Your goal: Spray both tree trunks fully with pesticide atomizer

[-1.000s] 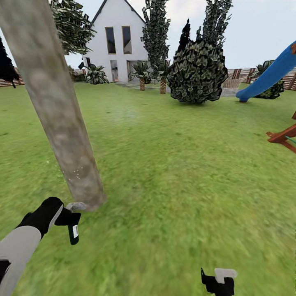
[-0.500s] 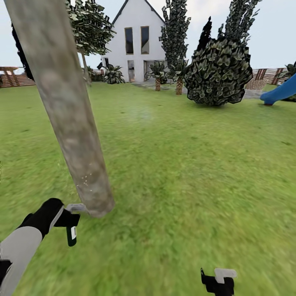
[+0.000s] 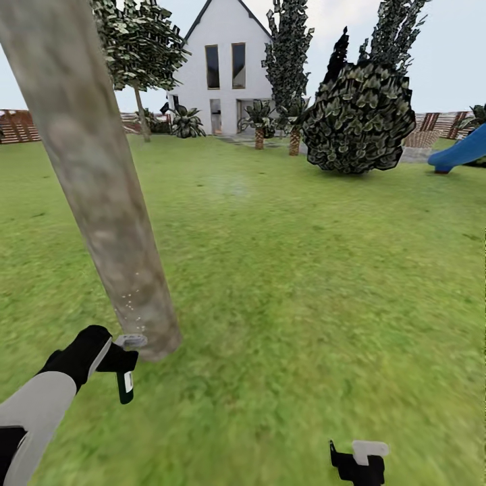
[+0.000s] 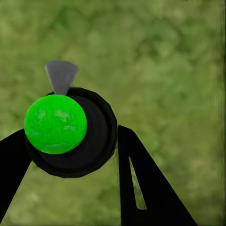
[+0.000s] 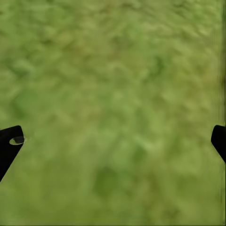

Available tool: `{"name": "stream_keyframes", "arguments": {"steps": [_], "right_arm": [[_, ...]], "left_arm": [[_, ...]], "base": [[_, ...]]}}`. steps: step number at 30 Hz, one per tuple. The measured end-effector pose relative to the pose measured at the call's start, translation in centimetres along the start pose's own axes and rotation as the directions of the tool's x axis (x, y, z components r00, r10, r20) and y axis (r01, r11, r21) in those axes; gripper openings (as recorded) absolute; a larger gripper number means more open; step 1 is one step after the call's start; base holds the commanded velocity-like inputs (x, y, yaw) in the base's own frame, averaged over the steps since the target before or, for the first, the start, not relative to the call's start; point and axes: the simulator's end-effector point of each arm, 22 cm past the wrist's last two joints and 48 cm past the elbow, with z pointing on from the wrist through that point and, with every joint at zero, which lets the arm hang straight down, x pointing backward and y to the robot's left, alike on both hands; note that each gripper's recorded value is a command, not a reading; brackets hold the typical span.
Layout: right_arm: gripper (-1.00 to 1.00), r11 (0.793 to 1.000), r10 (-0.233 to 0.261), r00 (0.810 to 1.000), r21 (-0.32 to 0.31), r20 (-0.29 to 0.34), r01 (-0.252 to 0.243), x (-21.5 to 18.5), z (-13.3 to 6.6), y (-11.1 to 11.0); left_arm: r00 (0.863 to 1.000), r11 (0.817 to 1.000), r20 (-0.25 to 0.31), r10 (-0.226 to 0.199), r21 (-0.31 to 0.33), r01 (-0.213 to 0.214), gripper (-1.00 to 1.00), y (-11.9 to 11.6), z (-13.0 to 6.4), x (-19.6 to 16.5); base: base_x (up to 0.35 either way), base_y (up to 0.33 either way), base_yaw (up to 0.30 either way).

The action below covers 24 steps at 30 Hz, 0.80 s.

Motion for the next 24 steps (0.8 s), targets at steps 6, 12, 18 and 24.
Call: {"name": "stream_keyframes", "arguments": {"steps": [6, 12, 18, 24], "right_arm": [[1.00, 1.000, 0.000, 1.000, -0.001, 0.000, 0.000, 0.0, 0.0, 0.1], [1.00, 1.000, 0.000, 1.000, -0.001, 0.001, 0.000, 0.0, 0.0, 0.1], [1.00, 1.000, 0.000, 1.000, -0.001, 0.000, 0.000, 0.0, 0.0, 0.1], [1.00, 1.000, 0.000, 1.000, -0.001, 0.000, 0.000, 0.0, 0.0, 0.1]], "left_arm": [[1.000, 1.000, 0.000, 0.000, 0.000, 0.000, -1.00, 0.0, 0.0, 0.0], [1.000, 1.000, 0.000, 0.001, -0.002, -0.001, -1.00, 0.0, 0.0, 0.0], [1.000, 1.000, 0.000, 0.005, 0.009, -0.005, -1.00, -0.8, 0.1, 0.0], [1.000, 1.000, 0.000, 0.021, 0.017, -0.021, -1.00, -2.1, 0.3, -0.2]], "base": [[0.125, -0.272, 0.129], [0.237, -0.240, 0.276], [0.245, -0.234, 0.277], [0.081, -0.296, 0.277]]}}
